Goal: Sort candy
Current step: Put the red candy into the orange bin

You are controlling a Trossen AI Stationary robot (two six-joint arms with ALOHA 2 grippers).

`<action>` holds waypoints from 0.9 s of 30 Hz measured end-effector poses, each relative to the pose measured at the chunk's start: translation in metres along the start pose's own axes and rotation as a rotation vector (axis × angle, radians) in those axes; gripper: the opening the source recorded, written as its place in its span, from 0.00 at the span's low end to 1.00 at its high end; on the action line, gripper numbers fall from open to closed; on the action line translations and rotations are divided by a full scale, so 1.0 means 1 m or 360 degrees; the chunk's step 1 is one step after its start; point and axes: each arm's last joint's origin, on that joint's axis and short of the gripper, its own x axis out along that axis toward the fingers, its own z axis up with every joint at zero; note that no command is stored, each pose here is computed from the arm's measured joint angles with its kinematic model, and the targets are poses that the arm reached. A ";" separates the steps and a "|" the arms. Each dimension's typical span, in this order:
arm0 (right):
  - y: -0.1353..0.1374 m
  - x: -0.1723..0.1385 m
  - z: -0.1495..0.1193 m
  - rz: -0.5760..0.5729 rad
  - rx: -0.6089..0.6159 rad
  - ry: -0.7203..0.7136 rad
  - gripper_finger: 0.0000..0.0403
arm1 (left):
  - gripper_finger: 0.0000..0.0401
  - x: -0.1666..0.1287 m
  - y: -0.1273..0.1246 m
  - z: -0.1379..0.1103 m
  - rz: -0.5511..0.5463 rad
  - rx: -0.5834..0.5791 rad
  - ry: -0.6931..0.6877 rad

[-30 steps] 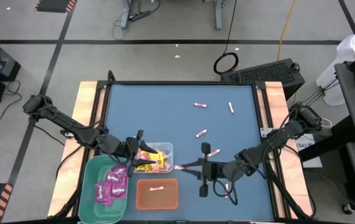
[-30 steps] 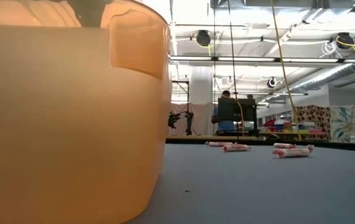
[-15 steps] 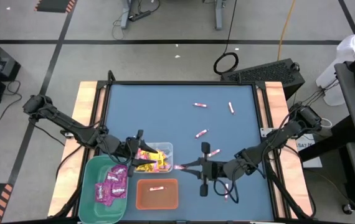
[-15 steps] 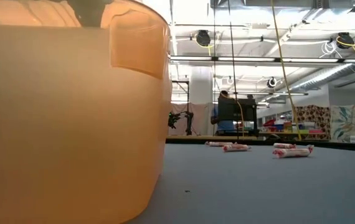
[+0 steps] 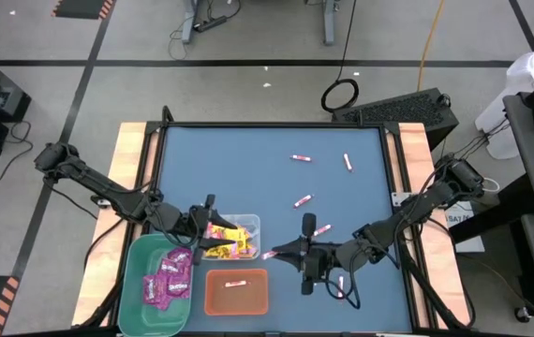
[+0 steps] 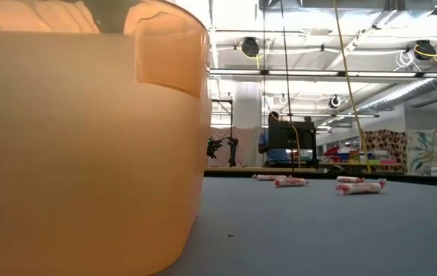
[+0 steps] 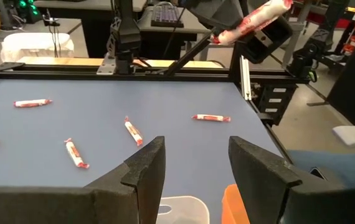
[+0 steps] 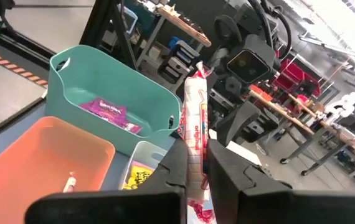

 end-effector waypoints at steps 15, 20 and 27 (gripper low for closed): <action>0.000 0.000 0.000 0.0003 0.0054 0.0008 0.06 | 0.46 0.000 0.000 0.000 0.0002 0.0000 0.0000; 0.000 0.000 0.000 0.0003 0.0198 0.0007 0.06 | 0.46 0.000 0.000 0.000 0.0002 0.0011 0.0000; 0.000 0.000 0.000 0.0002 0.0582 0.0006 0.06 | 0.46 0.000 0.000 0.000 0.0003 0.0013 0.0000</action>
